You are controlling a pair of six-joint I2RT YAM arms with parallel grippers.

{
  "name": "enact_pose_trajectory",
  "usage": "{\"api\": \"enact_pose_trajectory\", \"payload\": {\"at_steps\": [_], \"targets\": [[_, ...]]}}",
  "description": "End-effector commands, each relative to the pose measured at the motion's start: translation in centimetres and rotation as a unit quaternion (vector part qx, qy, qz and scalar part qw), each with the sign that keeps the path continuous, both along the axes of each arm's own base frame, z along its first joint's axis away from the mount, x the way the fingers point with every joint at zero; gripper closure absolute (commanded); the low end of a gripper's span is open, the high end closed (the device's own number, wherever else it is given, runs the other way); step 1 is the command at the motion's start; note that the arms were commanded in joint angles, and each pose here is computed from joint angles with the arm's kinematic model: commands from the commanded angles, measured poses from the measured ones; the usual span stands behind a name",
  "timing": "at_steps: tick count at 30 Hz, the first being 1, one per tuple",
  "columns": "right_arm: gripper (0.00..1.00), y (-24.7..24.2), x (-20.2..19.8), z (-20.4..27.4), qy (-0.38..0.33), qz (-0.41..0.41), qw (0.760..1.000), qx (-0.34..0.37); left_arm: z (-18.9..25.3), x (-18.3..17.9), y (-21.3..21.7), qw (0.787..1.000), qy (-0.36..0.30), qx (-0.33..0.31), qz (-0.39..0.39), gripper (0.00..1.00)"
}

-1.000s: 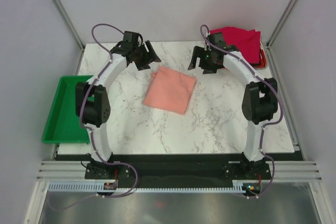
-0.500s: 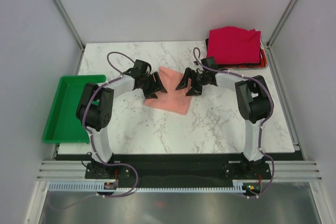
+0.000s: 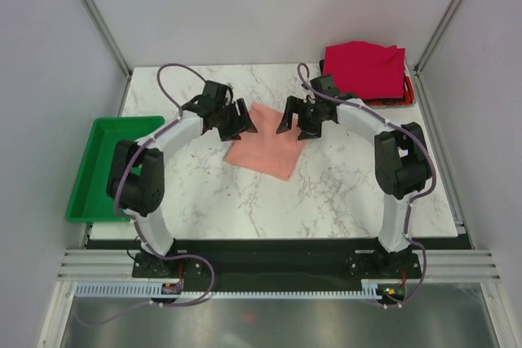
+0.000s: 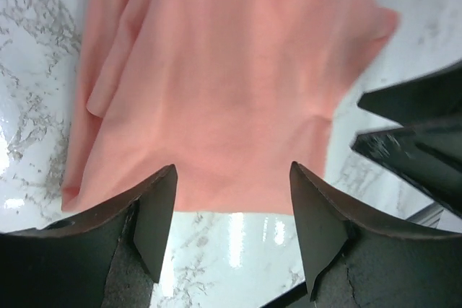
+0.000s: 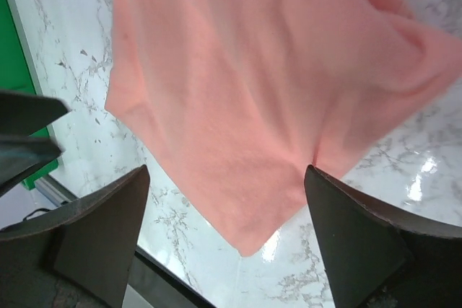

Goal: Fold and stack the t-shirts
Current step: Fold the tshirt, then neatly place the folded tshirt to the corner

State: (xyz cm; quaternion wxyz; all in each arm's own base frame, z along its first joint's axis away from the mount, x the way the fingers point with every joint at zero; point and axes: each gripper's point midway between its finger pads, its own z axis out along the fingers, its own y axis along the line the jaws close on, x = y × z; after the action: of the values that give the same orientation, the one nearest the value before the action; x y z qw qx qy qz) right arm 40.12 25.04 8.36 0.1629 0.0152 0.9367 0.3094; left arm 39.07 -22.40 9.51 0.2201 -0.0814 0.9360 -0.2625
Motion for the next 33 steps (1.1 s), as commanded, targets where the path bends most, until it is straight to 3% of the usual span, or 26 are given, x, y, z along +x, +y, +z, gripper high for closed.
{"api": "enact_pose_trajectory", "payload": {"at_steps": [1, 5, 11, 16, 21, 28, 33], "targets": [[0.04, -2.2, 1.4, 5.2, -0.074, -0.016, 0.996, -0.042, 7.8, -0.6, 0.8, 0.996, -0.09, 0.009, -0.019, 0.28], [0.02, -3.8, 0.8, 5.2, -0.087, -0.03, 0.994, -0.058, 11.5, -4.6, 3.0, 0.991, -0.133, 0.017, -0.023, 0.27], [0.02, -5.4, 0.8, 1.4, -0.063, -0.05, 0.996, -0.044, 10.2, -11.1, 6.4, 0.99, -0.13, 0.044, -0.022, 0.25], [0.02, -5.2, 1.5, -1.4, -0.056, -0.064, 0.996, -0.028, 11.2, -15.6, 7.2, 0.989, -0.148, 0.004, -0.02, 0.24], [0.02, -4.4, 2.7, -3.6, -0.05, -0.074, 0.996, -0.01, 12.1, -17.3, 10.7, 0.982, -0.176, 0.059, 0.026, 0.14], [0.02, -4.3, 3.3, -8.9, -0.016, -0.111, 0.994, -0.007, 14.8, -18.4, 16.0, 0.95, -0.264, 0.119, 0.118, 0.05], [0.09, -2.6, 2.1, -11.1, -0.007, -0.111, 0.993, 0.049, 17.1, -20.5, 16.9, 0.923, -0.349, 0.074, 0.144, 0.0]]}}
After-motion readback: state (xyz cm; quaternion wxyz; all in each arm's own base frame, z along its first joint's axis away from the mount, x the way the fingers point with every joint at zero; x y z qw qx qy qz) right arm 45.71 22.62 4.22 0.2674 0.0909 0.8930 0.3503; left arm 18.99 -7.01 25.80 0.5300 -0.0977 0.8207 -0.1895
